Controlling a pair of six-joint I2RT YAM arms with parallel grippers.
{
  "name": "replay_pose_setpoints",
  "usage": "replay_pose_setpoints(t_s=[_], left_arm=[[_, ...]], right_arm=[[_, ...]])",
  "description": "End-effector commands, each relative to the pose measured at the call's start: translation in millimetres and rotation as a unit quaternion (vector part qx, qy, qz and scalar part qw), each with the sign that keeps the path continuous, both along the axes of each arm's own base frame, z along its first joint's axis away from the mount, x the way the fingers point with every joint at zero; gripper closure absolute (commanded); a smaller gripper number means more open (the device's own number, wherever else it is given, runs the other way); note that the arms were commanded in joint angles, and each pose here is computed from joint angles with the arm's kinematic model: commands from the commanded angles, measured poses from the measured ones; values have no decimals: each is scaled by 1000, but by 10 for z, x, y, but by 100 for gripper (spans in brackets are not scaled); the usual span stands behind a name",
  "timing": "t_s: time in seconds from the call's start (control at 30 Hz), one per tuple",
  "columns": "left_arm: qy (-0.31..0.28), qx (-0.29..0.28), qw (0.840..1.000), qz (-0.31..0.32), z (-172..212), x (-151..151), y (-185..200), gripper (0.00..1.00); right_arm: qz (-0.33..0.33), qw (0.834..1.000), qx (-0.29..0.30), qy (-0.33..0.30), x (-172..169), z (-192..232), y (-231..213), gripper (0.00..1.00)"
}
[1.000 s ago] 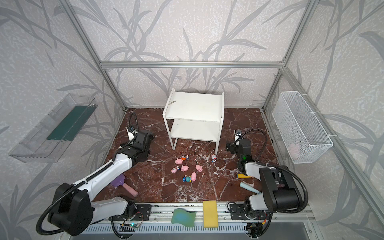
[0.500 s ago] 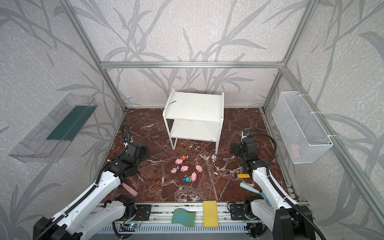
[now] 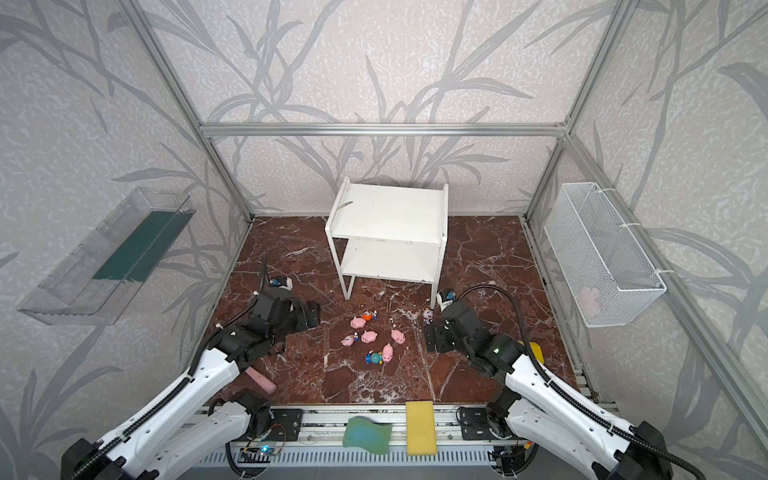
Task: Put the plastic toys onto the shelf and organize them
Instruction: 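Move both grippers forward toward the cluster of pink pig toys, then grasp a pink pig toy with the right gripper while left gripper hovers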
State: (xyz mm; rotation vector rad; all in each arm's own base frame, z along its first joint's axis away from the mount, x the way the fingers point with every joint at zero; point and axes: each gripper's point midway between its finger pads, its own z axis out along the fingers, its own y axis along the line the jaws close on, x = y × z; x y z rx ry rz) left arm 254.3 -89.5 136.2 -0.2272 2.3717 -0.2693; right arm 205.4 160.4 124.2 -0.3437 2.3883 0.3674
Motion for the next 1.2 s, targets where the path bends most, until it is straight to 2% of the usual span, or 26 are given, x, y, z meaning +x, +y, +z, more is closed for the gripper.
replay_pose_setpoints(t_s=[0.0, 0.13, 0.27, 0.43, 0.87, 1.17], left_arm=[[11, -9, 999, -44, -65, -99, -178, 1], [17, -5, 997, -72, -141, -176, -318, 1], [11, -9, 996, -93, -174, -226, -428, 1], [-2, -13, 994, -108, -141, -270, -478, 1], [-25, -30, 992, -119, -36, -292, -520, 1], [-16, -48, 982, -182, 157, -383, -718, 1]], right_arm=[[8, 1000, -8, 8, -154, -126, 118, 7], [33, 999, -20, 7, -212, -269, 360, 14], [42, 999, -19, 10, -141, -411, 546, 26], [58, 998, -30, 4, -47, -520, 704, 32], [84, 994, -65, 15, 98, -840, 970, 34], [99, 992, -72, 19, 203, -991, 1112, 35]])
